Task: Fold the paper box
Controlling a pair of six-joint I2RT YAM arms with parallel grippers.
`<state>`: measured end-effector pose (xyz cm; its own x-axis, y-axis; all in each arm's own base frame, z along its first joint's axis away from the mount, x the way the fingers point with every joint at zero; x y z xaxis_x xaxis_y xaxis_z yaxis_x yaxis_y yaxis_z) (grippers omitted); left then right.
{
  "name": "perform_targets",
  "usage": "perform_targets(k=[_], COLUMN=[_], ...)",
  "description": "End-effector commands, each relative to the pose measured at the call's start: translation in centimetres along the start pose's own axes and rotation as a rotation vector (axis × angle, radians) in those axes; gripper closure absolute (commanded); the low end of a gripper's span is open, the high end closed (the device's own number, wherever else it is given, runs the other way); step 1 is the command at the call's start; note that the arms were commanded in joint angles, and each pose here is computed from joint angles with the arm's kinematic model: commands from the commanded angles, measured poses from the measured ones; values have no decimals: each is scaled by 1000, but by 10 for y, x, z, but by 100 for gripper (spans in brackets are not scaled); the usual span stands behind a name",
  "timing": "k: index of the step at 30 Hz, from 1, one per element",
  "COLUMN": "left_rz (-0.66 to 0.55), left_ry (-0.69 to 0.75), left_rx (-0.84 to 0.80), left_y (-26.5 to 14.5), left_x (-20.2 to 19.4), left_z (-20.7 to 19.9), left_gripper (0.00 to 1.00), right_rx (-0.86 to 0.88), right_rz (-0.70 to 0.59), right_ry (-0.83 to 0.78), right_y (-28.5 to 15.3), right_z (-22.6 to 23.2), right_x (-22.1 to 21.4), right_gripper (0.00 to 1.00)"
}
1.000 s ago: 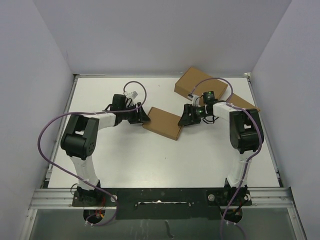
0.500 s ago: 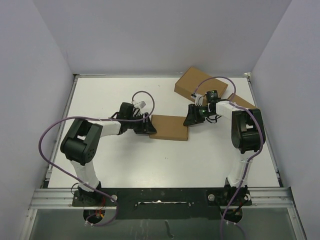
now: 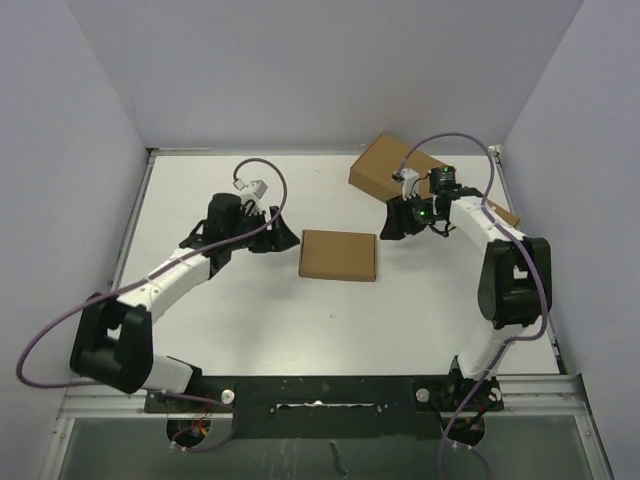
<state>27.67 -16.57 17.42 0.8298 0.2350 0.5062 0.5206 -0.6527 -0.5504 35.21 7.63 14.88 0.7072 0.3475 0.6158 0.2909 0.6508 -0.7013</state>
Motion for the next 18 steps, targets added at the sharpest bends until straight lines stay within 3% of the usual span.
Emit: perform_targets(k=[1,4,6,7,10,18], left_rz=[-258,-413,-517,-565,-599,-558], left_ry=[162,263,278,283,294,282], left_rx=[-66,-98,-111,-125,-164,-236], left_y=[-56,-90,-110,-123,-149,-196], left_x=[39,54,62,66,79,102], left_z=[-34,-47,-51,-54,-66,-113], left_gripper=[28,5,2,2,2,2], right_rx=[-126,-247,-333,-382,-451,-348], right_rz=[-138,-208,-275,-306,-374,-628], right_ry=[-328,-560,-672,-707,-724,-485], right_y=[-67,-119,-153,-169,-206,-285], right_z=[23,43,51,56,75,142], right_x=[43,58,65,68,75,112], right_gripper=[43,30,14,1,2,2])
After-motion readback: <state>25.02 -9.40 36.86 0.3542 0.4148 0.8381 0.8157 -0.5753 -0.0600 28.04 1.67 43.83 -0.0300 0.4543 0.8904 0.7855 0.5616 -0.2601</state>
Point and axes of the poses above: each gripper's point midway between its finger pads, its own y axis out along the fingers, its own z axis along the line the jaws close on, x = y × z, the point moved 10 cm from there along -y, back along the fingers, and after that the axes turned 6 degrees about -y, right-handed, at the moved point
